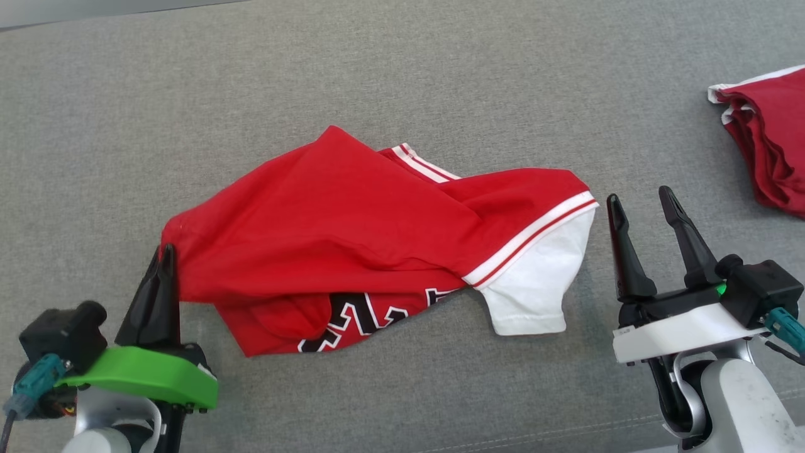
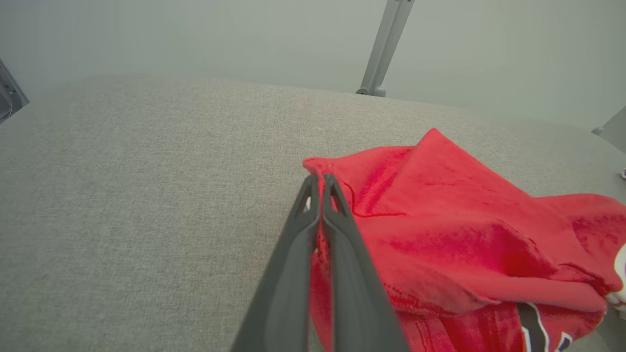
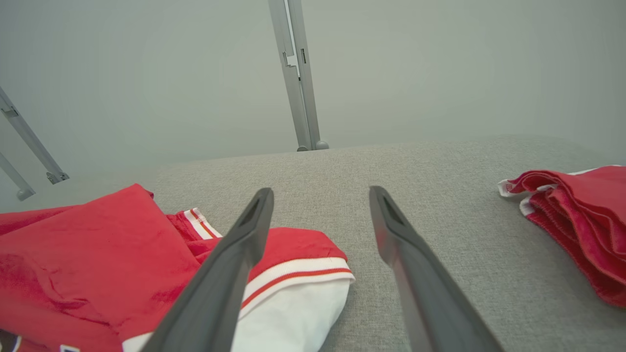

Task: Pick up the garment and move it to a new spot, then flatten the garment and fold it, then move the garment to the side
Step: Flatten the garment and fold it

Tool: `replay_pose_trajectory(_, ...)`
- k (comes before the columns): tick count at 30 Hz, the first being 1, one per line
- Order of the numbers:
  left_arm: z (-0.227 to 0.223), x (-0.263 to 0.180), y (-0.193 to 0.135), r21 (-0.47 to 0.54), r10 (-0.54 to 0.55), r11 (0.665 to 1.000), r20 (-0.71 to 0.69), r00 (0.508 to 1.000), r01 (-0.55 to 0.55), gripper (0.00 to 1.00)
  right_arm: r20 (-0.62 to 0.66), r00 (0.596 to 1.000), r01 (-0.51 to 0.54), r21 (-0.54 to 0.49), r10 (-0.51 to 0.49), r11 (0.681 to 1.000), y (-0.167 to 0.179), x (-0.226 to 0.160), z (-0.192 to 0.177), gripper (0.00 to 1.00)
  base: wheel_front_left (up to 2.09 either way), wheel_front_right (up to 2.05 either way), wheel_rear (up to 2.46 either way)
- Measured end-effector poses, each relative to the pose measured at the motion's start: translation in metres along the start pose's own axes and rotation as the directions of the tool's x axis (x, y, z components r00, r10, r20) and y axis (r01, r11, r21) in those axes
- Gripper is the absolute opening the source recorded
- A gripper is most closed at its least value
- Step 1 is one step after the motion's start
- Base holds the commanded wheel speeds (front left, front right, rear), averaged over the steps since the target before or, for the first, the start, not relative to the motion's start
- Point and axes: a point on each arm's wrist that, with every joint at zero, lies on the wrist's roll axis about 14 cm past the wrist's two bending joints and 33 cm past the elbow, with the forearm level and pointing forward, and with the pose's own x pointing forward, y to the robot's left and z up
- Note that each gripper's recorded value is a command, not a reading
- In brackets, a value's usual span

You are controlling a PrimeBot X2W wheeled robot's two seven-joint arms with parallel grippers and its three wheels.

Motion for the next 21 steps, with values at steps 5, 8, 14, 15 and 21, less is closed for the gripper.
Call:
replay_pose_trajectory(5, -0.028, -0.021, 0.018, -0.092, 0.083, 0.992, -0.054, 0.995, -0.087, 0.00, -0.012, 1.000, -0.018, 0.004, 0.018, 1.000, 0.005, 0.005, -0.003, 1.00, 0.00, 0.00, 0.00)
replay_pose_trajectory(8, -0.042, -0.026, 0.023, -0.112, 0.100, 0.988, -0.080, 0.992, -0.108, 0.33, -0.020, 0.999, -0.027, 0.006, 0.027, 1.000, 0.007, 0.007, -0.004, 1.00, 0.00, 0.00, 0.00)
replay_pose_trajectory(14, -0.029, -0.021, 0.025, -0.128, 0.128, 0.984, 0.028, 0.991, -0.123, 1.00, -0.005, 1.000, -0.030, -0.001, 0.030, 1.000, 0.008, 0.007, 0.003, 1.00, 0.00, 0.00, 0.00)
replay_pose_trajectory(15, -0.024, -0.020, 0.025, -0.123, 0.130, 0.985, 0.056, 0.990, -0.122, 1.00, 0.000, 1.000, -0.030, -0.003, 0.030, 1.000, 0.008, 0.007, 0.005, 1.00, 0.00, 0.00, 0.00)
replay_pose_trajectory(21, 0.015, -0.017, 0.022, -0.021, 0.115, 0.993, 0.212, 0.970, -0.114, 1.00, 0.029, 0.999, -0.025, -0.017, 0.025, 1.000, 0.007, 0.002, 0.019, 1.00, 0.00, 0.00, 0.00)
